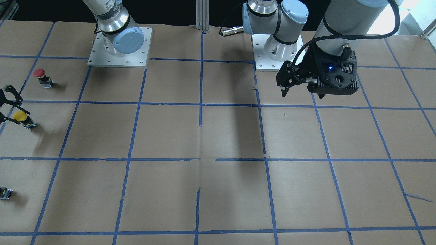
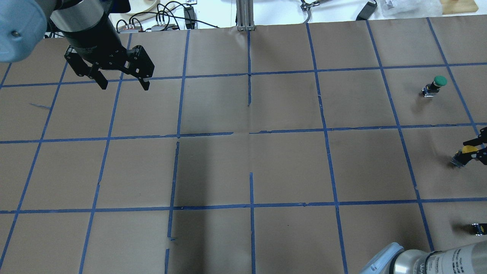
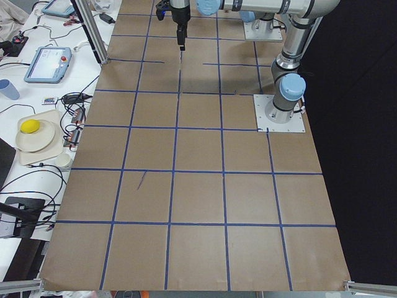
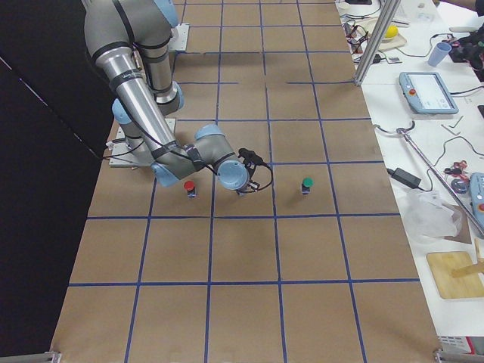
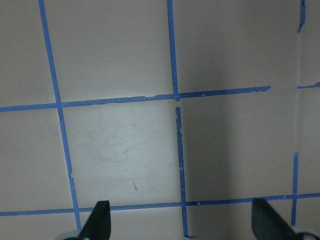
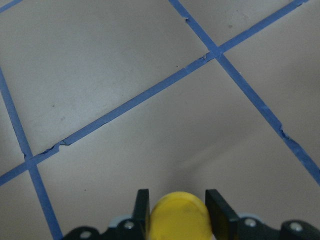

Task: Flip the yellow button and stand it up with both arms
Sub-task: 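Lower the button upright onto the table with the right gripper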

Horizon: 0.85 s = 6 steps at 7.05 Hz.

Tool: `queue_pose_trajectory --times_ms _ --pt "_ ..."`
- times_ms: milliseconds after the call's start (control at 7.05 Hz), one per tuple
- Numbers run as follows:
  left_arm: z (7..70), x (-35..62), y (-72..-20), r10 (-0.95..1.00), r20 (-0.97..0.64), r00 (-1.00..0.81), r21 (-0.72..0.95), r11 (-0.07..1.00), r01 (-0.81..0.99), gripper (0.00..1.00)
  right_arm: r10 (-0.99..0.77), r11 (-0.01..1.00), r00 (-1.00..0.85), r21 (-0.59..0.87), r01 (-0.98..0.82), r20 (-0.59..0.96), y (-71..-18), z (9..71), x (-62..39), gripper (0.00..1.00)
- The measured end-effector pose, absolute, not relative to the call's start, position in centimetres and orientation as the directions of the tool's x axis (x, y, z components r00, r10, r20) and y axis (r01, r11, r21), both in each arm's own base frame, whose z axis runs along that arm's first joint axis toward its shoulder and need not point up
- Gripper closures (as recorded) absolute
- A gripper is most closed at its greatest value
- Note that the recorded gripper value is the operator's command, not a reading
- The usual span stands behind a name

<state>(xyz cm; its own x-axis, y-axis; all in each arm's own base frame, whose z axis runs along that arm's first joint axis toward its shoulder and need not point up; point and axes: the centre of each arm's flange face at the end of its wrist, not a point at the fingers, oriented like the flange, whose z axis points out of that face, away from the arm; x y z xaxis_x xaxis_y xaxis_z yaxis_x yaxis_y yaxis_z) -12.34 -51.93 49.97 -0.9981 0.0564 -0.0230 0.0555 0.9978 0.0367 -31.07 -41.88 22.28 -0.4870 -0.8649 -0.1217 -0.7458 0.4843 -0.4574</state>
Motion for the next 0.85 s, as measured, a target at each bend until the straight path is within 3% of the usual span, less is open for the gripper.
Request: queue_pose_trajectory --times_ms 142,284,425,851 --pt "50.3 -12.1 -52.0 0.055 -0.026 -0.998 0.019 0.998 0.055 0.0 -0.875 0.463 -0.472 -0.476 -0.748 -0.109 -42.1 22.2 -30.9 0.89" --pt "50.5 -12.0 -52.6 0.048 -0.026 -0.998 -0.008 0.999 0.049 0.0 -0.884 0.443 -0.456 -0.49 -0.751 -0.101 -42.2 22.1 -30.8 0.66" --pt "50.6 -12.1 -52.9 0.046 -0.024 -0.999 -0.027 0.999 0.047 0.0 -0.889 0.435 -0.448 -0.498 -0.751 -0.101 -42.3 21.8 -30.8 0.01" --pt "51.8 -12.2 -52.4 0.048 -0.025 -0.999 -0.059 0.997 0.049 0.0 -0.878 0.447 -0.467 -0.525 -0.724 -0.105 -42.5 21.4 -30.6 0.0"
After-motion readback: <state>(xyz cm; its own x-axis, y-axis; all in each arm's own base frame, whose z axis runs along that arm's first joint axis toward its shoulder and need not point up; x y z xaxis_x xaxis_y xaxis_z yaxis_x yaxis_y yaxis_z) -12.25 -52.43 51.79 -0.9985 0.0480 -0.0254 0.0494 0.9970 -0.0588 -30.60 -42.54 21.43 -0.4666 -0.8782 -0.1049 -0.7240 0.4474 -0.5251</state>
